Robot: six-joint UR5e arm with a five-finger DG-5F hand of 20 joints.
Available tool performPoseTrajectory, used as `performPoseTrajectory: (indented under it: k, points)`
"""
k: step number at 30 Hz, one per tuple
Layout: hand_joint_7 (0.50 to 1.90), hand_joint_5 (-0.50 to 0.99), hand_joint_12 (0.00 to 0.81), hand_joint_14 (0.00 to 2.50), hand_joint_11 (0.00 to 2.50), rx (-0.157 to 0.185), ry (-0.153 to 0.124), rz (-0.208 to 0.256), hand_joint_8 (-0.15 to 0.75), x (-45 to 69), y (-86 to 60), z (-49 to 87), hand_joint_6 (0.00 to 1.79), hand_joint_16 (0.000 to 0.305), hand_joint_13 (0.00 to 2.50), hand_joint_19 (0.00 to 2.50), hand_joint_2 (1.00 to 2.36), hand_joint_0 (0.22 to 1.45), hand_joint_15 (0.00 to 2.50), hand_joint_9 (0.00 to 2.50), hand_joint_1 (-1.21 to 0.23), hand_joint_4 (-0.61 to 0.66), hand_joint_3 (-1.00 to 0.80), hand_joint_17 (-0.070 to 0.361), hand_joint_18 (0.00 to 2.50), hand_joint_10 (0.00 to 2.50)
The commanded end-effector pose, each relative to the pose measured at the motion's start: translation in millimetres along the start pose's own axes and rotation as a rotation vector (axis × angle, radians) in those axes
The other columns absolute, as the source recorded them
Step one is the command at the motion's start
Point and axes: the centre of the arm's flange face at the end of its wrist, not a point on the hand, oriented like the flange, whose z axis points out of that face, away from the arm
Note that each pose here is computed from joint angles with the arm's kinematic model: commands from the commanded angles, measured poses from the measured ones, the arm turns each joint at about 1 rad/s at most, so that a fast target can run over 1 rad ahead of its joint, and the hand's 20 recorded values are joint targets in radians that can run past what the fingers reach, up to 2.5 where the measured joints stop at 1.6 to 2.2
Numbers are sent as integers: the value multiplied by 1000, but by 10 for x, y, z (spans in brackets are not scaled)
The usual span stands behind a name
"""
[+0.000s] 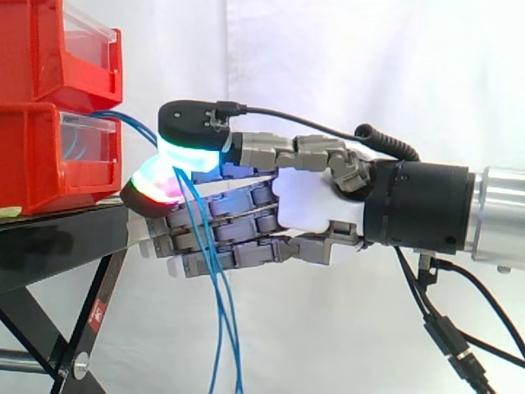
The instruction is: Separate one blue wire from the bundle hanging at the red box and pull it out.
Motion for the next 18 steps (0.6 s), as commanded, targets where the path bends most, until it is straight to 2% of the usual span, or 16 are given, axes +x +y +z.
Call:
performPoseTrajectory:
  k: [1,8,15,16,18]
  points:
    - [1208,-177,403,2,298,25,5,-7,364,-18,25,-33,861,61,331,110,1032,558,84,685,-721,174,91,138,332,8]
    - [1192,-167,454,2,321,27,13,-7,403,-10,27,-32,881,71,381,103,1016,570,99,743,-686,159,147,160,401,8]
    - [1251,-153,484,3,363,26,11,1,433,-13,36,-31,888,75,483,104,1002,577,127,858,-663,115,217,170,490,8]
    - [1253,-149,494,4,377,28,11,3,443,-14,31,-37,889,77,506,106,1109,554,141,887,-638,112,191,174,517,8]
    - [1260,-145,502,6,389,32,12,8,450,-15,26,-41,890,78,532,108,1212,534,157,910,-617,103,171,176,538,10]
